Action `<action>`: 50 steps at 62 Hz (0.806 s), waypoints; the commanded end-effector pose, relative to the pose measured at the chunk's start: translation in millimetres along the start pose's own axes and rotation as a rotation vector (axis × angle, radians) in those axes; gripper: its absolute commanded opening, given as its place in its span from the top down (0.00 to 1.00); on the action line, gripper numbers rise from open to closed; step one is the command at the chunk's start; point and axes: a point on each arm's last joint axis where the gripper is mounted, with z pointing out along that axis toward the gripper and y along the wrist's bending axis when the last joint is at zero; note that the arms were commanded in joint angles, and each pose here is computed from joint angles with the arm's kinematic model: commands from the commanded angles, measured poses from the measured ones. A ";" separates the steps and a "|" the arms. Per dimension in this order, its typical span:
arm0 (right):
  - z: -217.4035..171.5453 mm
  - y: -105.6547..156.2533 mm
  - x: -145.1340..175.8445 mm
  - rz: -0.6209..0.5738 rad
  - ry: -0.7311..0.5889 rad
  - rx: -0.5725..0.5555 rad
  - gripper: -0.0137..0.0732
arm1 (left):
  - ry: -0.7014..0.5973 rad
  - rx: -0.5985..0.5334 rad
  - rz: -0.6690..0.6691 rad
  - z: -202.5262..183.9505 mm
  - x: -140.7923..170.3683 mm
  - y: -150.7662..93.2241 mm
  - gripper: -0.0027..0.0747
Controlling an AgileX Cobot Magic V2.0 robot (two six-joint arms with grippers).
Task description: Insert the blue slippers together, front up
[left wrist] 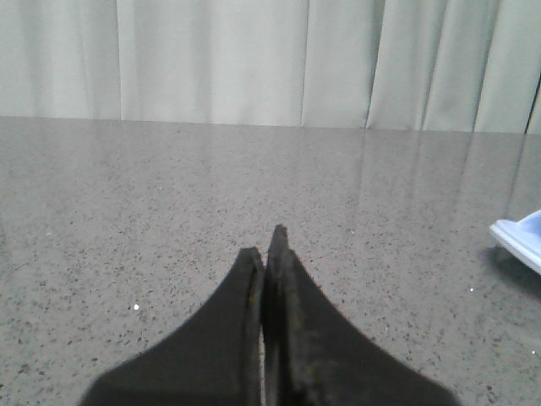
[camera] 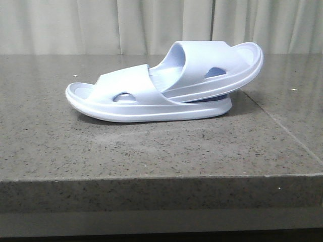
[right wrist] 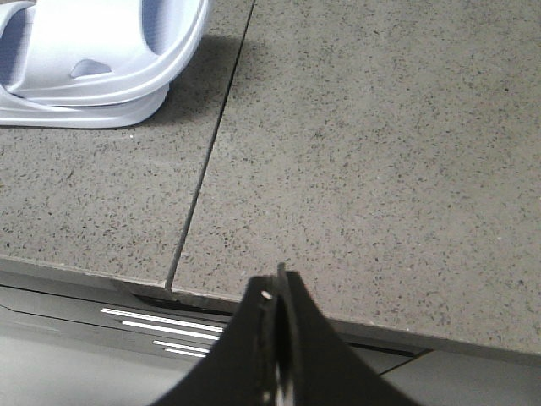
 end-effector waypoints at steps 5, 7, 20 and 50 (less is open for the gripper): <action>-4.6 0.1 -11.0 -0.006 -0.083 0.005 0.98 | -0.199 0.004 -0.006 -3.1 -15.7 0.0 0.99; -4.6 0.1 -11.0 -0.006 -0.083 0.005 0.98 | -0.211 0.004 -0.006 -3.4 -16.7 0.0 0.99; -4.6 0.1 -11.0 -0.006 -0.083 0.005 0.98 | -0.223 0.004 -0.006 -3.6 -17.8 0.1 0.99; -4.6 0.1 -11.0 -0.006 -0.083 0.005 0.98 | -0.217 0.051 -0.013 -3.5 -17.4 -2.4 0.99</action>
